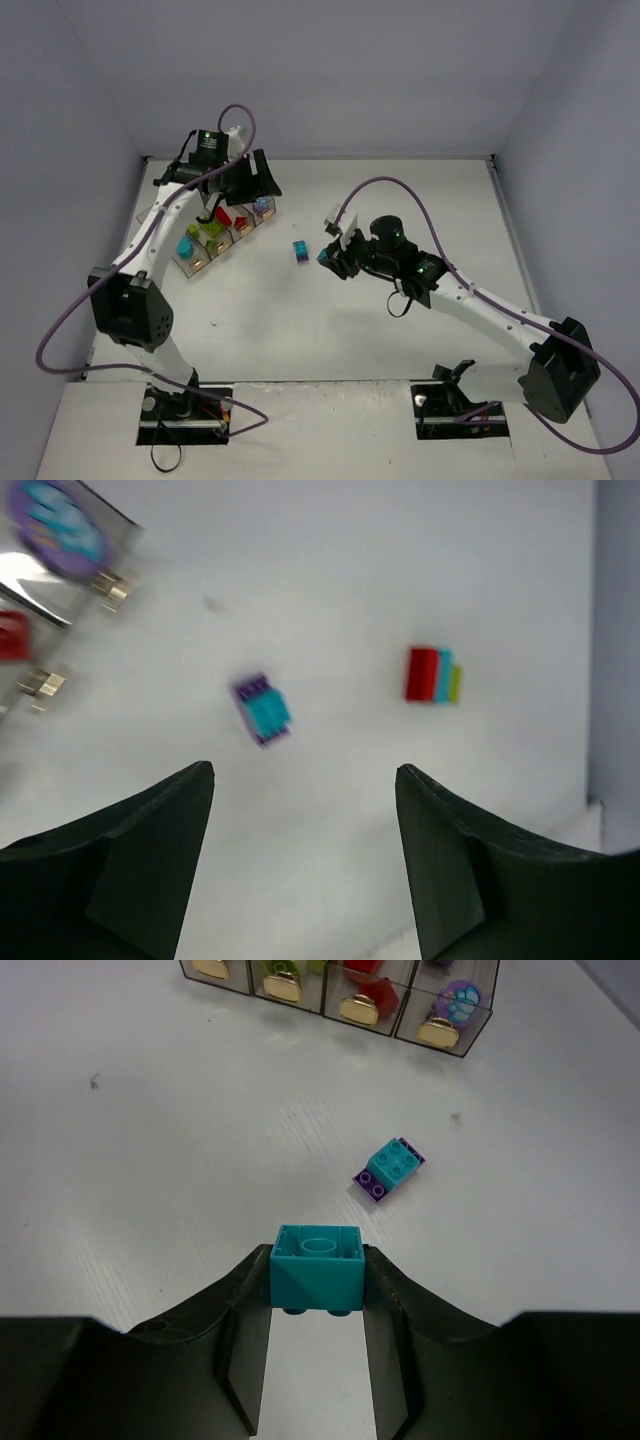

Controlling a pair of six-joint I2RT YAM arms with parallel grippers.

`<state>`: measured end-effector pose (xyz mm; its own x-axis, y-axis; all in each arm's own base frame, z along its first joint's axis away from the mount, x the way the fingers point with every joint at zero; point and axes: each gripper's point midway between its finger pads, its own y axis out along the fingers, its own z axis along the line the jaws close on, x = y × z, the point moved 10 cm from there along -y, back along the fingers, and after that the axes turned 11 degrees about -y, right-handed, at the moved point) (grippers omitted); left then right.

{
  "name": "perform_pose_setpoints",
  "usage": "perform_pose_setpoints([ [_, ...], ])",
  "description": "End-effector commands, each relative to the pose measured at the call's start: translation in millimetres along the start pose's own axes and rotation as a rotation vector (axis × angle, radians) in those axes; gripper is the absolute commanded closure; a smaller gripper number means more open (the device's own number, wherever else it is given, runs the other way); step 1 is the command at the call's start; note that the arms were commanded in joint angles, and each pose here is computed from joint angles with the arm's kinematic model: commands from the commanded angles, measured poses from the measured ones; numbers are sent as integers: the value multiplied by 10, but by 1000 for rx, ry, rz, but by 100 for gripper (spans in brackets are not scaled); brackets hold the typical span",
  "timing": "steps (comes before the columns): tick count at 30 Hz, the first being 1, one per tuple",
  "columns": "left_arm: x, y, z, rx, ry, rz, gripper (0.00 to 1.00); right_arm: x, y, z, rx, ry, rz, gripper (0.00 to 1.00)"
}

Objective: Sort the legos into containers by color

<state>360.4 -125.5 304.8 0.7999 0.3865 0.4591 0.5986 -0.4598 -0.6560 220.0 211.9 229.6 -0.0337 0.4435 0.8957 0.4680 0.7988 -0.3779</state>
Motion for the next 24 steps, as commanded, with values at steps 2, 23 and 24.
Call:
perform_pose_setpoints([
  [2, -524, -492, -412, -288, 32, 196, 33, 331, 4, -92, 39, -110, -123, 96],
  [23, -1290, -432, -709, -306, 87, 314, 34, 449, -67, -57, 99, -246, -188, 94],
  [24, -1294, -420, -715, -303, 88, 316, 34, 447, -70, -55, 99, -246, -188, 94],
])
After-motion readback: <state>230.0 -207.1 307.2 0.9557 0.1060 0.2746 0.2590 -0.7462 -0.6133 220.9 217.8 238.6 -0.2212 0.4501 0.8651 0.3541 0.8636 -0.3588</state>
